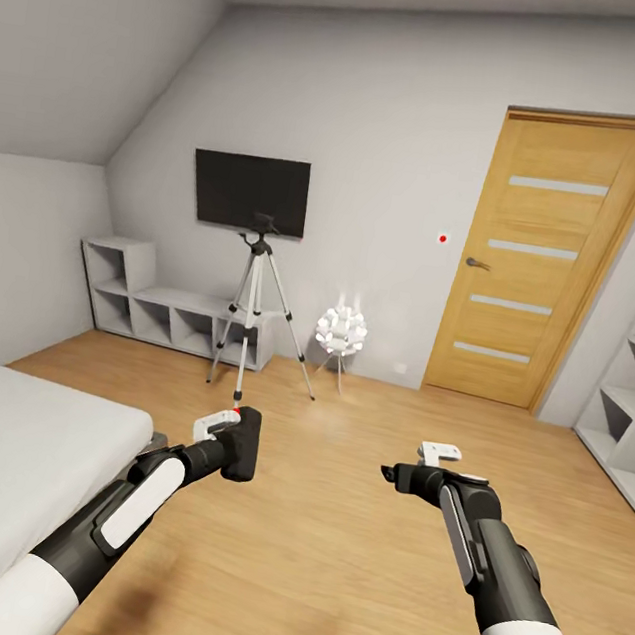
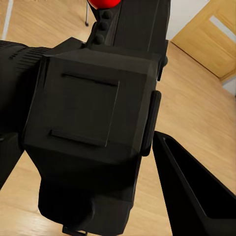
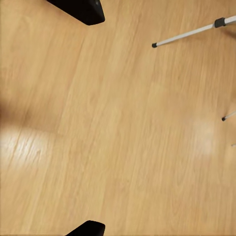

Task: Attach the digital camera to the camera tripod in the bedroom.

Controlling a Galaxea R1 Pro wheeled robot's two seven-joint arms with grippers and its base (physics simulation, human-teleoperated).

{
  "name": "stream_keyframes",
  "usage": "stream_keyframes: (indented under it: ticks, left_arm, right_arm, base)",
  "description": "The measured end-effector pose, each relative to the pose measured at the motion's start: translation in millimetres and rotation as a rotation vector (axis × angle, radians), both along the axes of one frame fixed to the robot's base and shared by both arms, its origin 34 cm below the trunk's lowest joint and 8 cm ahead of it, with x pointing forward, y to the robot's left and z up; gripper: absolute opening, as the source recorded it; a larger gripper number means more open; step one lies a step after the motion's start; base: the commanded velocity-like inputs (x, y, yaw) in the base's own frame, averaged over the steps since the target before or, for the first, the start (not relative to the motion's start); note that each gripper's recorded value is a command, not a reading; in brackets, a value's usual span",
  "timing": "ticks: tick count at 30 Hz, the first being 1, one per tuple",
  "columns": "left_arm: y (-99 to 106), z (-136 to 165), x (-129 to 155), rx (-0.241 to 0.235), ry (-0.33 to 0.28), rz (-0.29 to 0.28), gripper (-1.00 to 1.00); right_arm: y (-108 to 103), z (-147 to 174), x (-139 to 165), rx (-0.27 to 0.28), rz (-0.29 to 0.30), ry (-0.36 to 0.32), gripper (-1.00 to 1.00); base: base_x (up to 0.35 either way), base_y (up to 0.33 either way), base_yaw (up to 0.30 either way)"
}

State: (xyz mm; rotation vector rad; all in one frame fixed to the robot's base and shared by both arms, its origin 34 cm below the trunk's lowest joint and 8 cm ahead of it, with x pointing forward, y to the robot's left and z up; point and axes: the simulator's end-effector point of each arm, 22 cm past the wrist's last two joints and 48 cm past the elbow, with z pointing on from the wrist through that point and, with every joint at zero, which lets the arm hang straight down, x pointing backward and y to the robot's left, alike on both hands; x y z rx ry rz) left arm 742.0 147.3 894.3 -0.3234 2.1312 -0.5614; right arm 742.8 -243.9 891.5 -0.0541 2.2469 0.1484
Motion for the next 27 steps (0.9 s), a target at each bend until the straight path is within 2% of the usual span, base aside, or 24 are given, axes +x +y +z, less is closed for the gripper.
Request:
stream_keyframes:
  ticks: [10, 27]
  left_arm:
    - [2.3, 12.1, -0.9, 0.005, 0.006, 0.003, -1.0]
    - [1.0, 38.3, -2.2, 0.006, 0.0, 0.002, -1.0]
  right_arm:
    - [-6.0, 0.2, -4.5, -0.004, -0.008, 0.034, 1.0]
    - [-6.5, 21.9, -7.0, -0.005, -0.007, 0.04, 1.0]
  base:
    - [0.0, 0.0, 0.0]
    - [0.0, 0.0, 0.0]
